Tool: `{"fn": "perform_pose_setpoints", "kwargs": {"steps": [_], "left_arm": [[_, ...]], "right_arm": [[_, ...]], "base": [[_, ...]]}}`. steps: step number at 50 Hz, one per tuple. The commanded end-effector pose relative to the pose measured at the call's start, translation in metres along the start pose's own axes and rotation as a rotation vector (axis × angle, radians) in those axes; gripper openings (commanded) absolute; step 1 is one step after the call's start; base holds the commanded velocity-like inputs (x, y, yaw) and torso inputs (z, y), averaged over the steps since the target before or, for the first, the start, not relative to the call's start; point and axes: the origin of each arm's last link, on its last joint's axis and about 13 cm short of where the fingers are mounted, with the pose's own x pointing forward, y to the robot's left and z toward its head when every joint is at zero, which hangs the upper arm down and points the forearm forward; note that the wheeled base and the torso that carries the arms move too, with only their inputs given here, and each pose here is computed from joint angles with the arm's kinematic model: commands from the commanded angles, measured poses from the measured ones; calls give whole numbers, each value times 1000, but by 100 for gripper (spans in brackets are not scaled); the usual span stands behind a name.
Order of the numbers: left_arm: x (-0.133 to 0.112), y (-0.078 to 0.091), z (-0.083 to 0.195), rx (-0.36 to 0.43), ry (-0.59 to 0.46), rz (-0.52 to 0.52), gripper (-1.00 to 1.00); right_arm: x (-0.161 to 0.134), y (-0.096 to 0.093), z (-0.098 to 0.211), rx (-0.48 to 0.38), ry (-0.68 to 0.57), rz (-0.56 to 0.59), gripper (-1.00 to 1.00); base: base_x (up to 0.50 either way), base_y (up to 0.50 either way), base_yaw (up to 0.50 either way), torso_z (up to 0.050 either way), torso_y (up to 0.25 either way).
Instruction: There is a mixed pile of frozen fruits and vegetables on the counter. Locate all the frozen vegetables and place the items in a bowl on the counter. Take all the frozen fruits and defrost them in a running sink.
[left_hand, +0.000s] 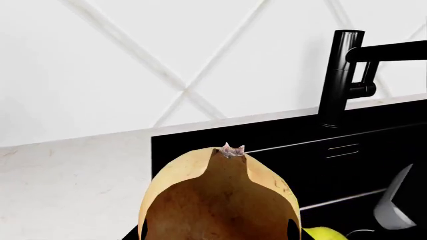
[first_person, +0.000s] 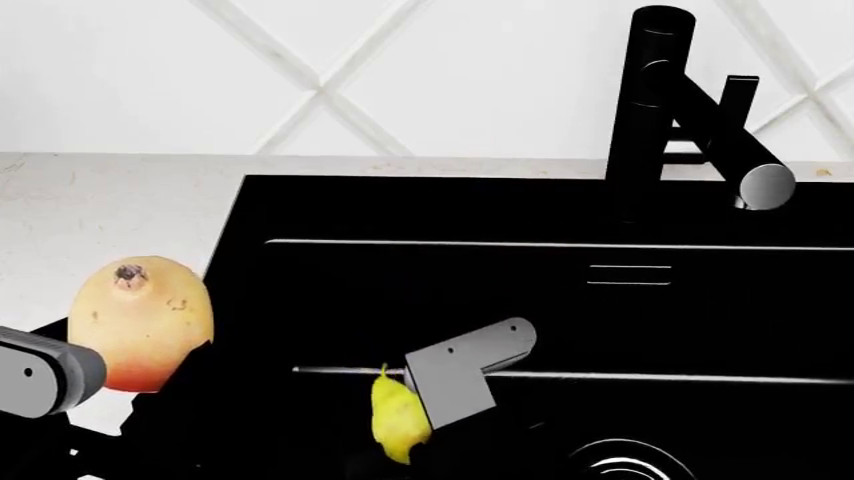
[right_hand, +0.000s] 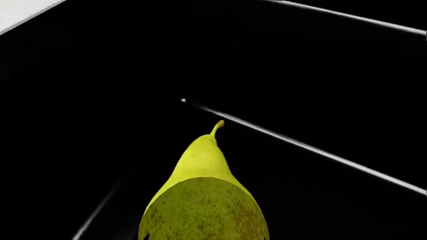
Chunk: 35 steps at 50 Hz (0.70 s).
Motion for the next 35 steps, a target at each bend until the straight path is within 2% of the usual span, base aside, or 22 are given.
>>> {"fn": "perform_pose_setpoints", "kwargs": {"steps": [1,7,8,22,24,35], "left_arm": [[0,0,3,-18,-11,7,-100],[0,0,2,-20,-9,7,-100],[0,0,2,-19,-9,8,-100],[1,-1,4,-16,-9,4,-100],[3,-2,3,-15,-7,1,-100],[9,-5,3,-22,-6,-16,-100]], "right_arm": [[5,-4,-2,-15,11,0,-100],[4,-3,-2,-19,6,1,-100],[3,-2,-2,-17,7,4,100],[-16,-2,2,-2,-60,-7,100],[-28,-1,9,12,-126,-24,100],[-84,2,32,3,-327,-88,100]], "base": [[0,0,0,0,0],[0,0,0,0,0],[0,0,0,0,0],[0,0,0,1,1],[0,0,0,0,0],[0,0,0,0,0]]}}
